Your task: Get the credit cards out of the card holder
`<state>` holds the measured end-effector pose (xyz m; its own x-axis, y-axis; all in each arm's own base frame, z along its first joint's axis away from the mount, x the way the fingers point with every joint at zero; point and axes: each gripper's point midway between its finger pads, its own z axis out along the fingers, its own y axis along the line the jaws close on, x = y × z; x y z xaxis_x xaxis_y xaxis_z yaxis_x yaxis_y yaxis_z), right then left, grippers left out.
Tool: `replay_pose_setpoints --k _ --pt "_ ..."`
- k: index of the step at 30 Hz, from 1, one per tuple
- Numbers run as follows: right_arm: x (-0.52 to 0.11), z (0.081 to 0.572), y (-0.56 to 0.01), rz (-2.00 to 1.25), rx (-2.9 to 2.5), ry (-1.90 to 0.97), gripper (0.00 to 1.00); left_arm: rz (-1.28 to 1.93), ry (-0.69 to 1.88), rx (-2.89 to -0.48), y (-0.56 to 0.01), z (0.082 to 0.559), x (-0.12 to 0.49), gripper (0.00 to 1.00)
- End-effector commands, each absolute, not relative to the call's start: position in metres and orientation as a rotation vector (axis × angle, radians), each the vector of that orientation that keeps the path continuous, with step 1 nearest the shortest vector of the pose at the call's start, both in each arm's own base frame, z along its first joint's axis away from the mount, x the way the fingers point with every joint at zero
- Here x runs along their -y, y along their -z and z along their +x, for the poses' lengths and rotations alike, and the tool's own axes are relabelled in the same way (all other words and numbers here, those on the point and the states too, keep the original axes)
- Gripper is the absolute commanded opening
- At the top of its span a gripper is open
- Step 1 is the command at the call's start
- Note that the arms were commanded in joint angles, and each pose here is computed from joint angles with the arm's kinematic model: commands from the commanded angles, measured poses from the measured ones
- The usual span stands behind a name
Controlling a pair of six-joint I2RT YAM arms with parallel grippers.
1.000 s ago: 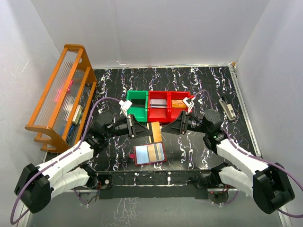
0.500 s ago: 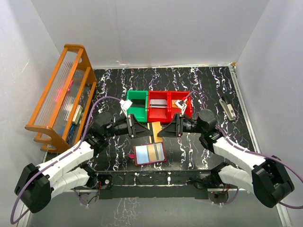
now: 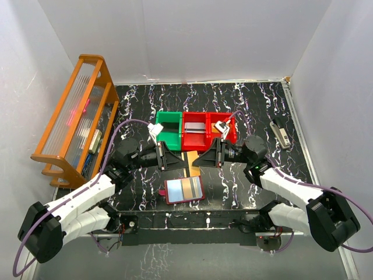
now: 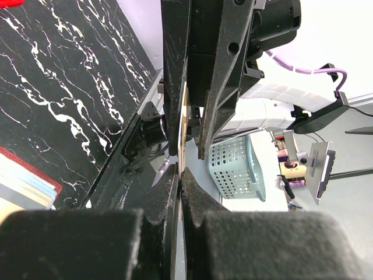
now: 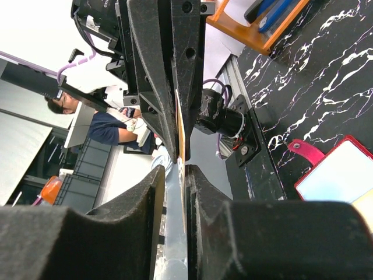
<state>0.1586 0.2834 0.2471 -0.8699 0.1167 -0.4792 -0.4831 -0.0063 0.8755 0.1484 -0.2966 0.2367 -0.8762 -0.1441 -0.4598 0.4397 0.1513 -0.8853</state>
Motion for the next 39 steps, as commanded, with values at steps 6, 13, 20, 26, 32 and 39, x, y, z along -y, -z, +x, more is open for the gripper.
replay_pose_setpoints --k 6,13,20,26,32,39 --pt "-0.281 0.147 -0.257 -0.446 -1.791 -1.942 0.11 0.335 1.764 -1.950 -0.252 0.144 0.295 0.00" --pt "-0.280 0.146 -0.260 -0.434 -1.794 -1.933 0.02 0.346 1.788 -1.934 -0.255 0.144 0.297 0.00" --pt "-0.281 0.148 -0.266 -0.443 -1.787 -1.921 0.01 0.348 1.824 -1.935 -0.254 0.141 0.298 0.00" --pt "-0.282 0.149 -0.269 -0.446 -1.785 -1.915 0.12 0.366 1.835 -1.933 -0.257 0.140 0.300 0.00" --pt "-0.284 0.148 -0.272 -0.461 -1.780 -1.925 0.10 0.382 1.855 -1.930 -0.257 0.139 0.302 0.00" --pt "-0.285 0.148 -0.275 -0.439 -1.767 -1.929 0.00 0.383 1.854 -1.938 -0.256 0.136 0.300 0.00"
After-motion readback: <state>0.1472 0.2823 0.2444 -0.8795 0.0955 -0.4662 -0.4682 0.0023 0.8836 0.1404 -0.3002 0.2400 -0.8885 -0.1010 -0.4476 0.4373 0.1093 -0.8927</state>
